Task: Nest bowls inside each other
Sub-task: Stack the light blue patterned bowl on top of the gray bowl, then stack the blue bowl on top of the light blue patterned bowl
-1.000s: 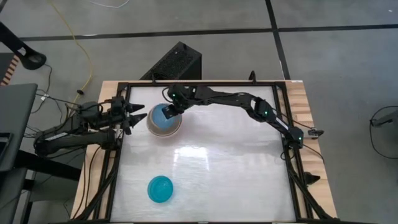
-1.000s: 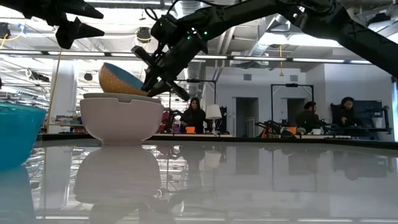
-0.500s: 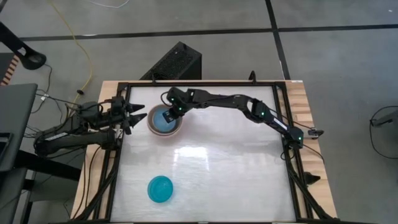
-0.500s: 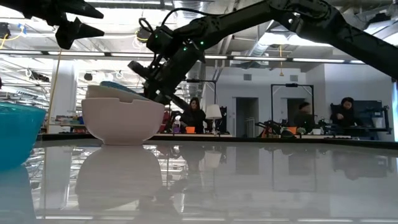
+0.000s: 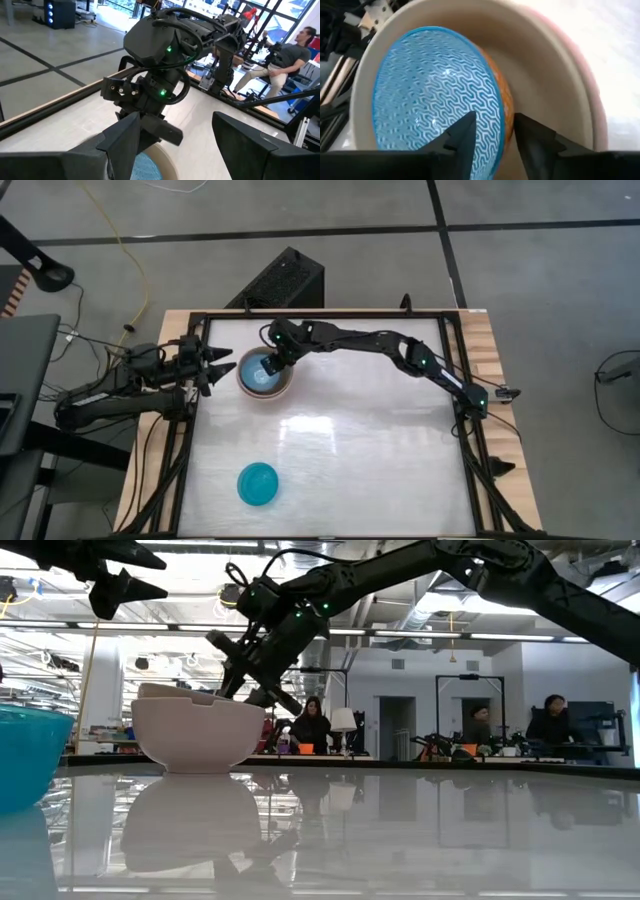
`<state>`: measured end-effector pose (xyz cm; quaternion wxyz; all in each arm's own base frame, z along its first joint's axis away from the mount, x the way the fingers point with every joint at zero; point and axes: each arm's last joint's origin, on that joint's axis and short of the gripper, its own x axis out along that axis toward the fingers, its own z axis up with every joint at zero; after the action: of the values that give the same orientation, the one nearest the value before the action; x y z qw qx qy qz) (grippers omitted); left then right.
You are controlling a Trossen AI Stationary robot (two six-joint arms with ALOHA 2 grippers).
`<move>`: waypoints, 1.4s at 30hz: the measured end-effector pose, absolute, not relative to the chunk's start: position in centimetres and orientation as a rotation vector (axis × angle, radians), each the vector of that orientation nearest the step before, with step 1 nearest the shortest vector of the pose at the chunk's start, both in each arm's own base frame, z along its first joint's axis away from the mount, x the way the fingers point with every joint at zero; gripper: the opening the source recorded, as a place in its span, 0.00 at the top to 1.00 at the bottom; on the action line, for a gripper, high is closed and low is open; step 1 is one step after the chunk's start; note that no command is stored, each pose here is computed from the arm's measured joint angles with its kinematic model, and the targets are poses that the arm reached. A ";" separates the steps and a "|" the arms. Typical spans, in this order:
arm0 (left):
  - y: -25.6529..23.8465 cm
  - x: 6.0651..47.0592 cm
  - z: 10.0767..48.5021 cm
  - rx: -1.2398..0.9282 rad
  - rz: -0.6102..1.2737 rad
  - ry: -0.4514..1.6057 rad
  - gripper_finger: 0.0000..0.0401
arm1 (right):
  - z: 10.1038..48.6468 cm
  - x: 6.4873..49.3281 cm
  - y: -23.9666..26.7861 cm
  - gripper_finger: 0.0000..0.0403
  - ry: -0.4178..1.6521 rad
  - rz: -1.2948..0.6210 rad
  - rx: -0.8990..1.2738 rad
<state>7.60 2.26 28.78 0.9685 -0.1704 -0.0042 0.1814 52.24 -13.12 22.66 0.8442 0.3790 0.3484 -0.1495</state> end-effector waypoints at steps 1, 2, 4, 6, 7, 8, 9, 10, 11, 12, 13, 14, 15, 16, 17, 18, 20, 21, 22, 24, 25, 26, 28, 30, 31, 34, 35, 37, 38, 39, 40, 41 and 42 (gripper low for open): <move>2.3 7.6 28.8 -0.344 0.367 -0.009 0.41 | 22.8 52.1 -13.2 0.57 0.741 -0.307 0.807; 2.3 7.6 28.8 -0.345 0.367 -0.008 0.41 | 23.0 52.1 -13.3 0.56 0.735 -0.306 0.808; 2.3 7.6 28.8 -0.345 0.367 -0.008 0.41 | 23.6 51.8 -13.8 0.55 0.723 -0.313 0.814; 2.3 7.6 28.8 -0.344 0.367 -0.007 0.41 | 24.1 51.5 -14.1 0.55 0.721 -0.321 0.817; 2.3 7.6 28.8 -0.344 0.367 -0.007 0.41 | 24.4 51.4 -14.3 0.55 0.711 -0.323 0.818; 2.3 7.6 28.7 -0.345 0.367 -0.003 0.41 | 24.7 51.1 -14.5 0.56 0.709 -0.327 0.819; 2.3 7.6 28.7 -0.345 0.368 0.001 0.41 | 24.9 50.9 -14.7 0.56 0.720 -0.335 0.822; 2.3 7.6 28.6 -0.345 0.369 0.007 0.41 | 25.0 50.7 -14.9 0.56 0.721 -0.339 0.821; 2.3 7.6 28.6 -0.346 0.370 0.011 0.41 | 25.1 50.7 -15.0 0.57 0.714 -0.338 0.820; 2.3 7.6 28.6 -0.346 0.370 0.015 0.41 | 25.3 50.5 -15.2 0.57 0.715 -0.343 0.822; 2.3 7.6 28.6 -0.346 0.370 0.015 0.41 | 25.4 50.3 -15.3 0.57 0.725 -0.348 0.823; 2.3 7.6 28.6 -0.346 0.370 0.014 0.41 | 25.6 50.1 -15.5 0.57 0.725 -0.350 0.820; 2.3 7.6 28.6 -0.346 0.370 0.014 0.41 | 25.7 50.1 -15.5 0.58 0.718 -0.347 0.816; 2.3 7.6 28.6 -0.346 0.370 0.014 0.41 | 26.0 50.0 -15.5 0.58 0.713 -0.344 0.811; 2.3 7.6 28.6 -0.346 0.370 0.014 0.41 | 26.4 49.8 -15.6 0.58 0.711 -0.343 0.803; 2.3 7.6 28.6 -0.346 0.370 0.014 0.41 | 26.7 49.7 -15.7 0.58 0.709 -0.340 0.792; 2.3 7.6 28.6 -0.346 0.370 0.014 0.41 | 27.5 49.5 -15.7 0.58 0.689 -0.327 0.767; 2.3 7.6 28.6 -0.346 0.370 0.015 0.41 | 28.0 49.2 -15.7 0.58 0.688 -0.326 0.759; 2.3 7.6 28.5 -0.346 0.373 0.017 0.41 | 28.4 49.0 -15.8 0.58 0.686 -0.324 0.753; 2.3 7.7 28.3 -0.349 0.383 0.028 0.41 | 29.5 48.6 -15.7 0.59 0.658 -0.313 0.742; 2.4 7.8 27.9 -0.360 0.392 0.037 0.41 | 30.1 48.2 -15.6 0.59 0.665 -0.315 0.742; 2.4 8.0 27.4 -0.373 0.398 0.056 0.41 | 30.7 47.9 -15.5 0.59 0.661 -0.311 0.734; 2.5 8.5 26.3 -0.387 0.404 0.089 0.41 | 32.3 47.2 -15.1 0.60 0.634 -0.288 0.699; 2.7 9.0 25.2 -0.405 0.408 0.108 0.41 | 33.5 46.7 -14.6 0.61 0.628 -0.253 0.661; 2.7 9.2 24.8 -0.410 0.406 0.104 0.41 | 34.2 46.5 -14.2 0.62 0.616 -0.228 0.645; 2.8 9.7 23.3 -0.413 0.399 0.120 0.41 | 35.2 46.1 -13.0 0.64 0.620 -0.187 0.620; 2.8 9.8 22.8 -0.414 0.403 0.134 0.41 | 35.3 46.0 -12.7 0.64 0.633 -0.182 0.616; 2.9 9.8 22.3 -0.411 0.440 0.143 0.41 | 35.5 45.9 -12.0 0.66 0.636 -0.166 0.605; 3.0 9.8 22.0 -0.416 0.470 0.140 0.41 | 35.6 45.9 -11.7 0.67 0.642 -0.160 0.603; 3.1 9.8 21.7 -0.426 0.505 0.138 0.41 | 35.6 45.9 -11.4 0.67 0.649 -0.156 0.602; 3.3 9.7 21.5 -0.433 0.543 0.134 0.41 | 35.7 45.9 -11.2 0.68 0.650 -0.150 0.599; 3.4 9.6 21.3 -0.439 0.578 0.140 0.41 | 35.7 46.0 -10.8 0.68 0.652 -0.143 0.597; 3.5 9.6 21.1 -0.441 0.610 0.150 0.41 | 35.6 46.1 -10.5 0.69 0.658 -0.133 0.595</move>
<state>9.56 3.50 21.15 0.9273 -0.2150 0.0732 0.2976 46.05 -10.50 35.65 0.9012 0.2876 0.3179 -0.0644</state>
